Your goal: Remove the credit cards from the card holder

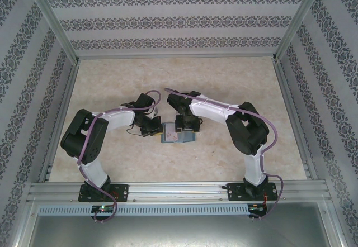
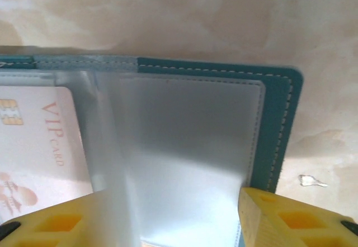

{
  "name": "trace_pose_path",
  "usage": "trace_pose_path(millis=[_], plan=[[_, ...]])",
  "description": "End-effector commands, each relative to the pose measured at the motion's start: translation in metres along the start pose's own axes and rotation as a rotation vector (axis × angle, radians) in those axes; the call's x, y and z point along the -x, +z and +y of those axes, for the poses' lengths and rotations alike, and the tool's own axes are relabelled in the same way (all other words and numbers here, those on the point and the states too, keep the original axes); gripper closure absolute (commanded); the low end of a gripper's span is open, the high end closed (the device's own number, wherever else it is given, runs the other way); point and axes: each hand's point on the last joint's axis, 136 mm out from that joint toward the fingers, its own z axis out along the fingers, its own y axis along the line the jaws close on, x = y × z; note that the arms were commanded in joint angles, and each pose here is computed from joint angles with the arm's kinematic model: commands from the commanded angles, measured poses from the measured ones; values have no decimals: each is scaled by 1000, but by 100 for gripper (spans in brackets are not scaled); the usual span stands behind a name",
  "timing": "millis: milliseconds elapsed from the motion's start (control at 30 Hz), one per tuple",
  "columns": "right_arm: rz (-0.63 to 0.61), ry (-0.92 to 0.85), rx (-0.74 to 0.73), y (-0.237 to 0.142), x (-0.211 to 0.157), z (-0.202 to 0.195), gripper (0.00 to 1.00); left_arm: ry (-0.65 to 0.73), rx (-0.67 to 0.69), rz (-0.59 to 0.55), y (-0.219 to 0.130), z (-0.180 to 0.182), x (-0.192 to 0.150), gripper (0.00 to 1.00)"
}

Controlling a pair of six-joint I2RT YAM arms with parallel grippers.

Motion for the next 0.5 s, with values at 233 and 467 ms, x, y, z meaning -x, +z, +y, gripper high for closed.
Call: trace_pose_path(millis=[233, 467], plan=[[50, -37, -175, 16, -8, -40, 43, -9, 47, 45, 4, 15, -9, 96], [-7, -36, -146, -7, 2, -34, 44, 7, 33, 26, -6, 3, -2, 96]])
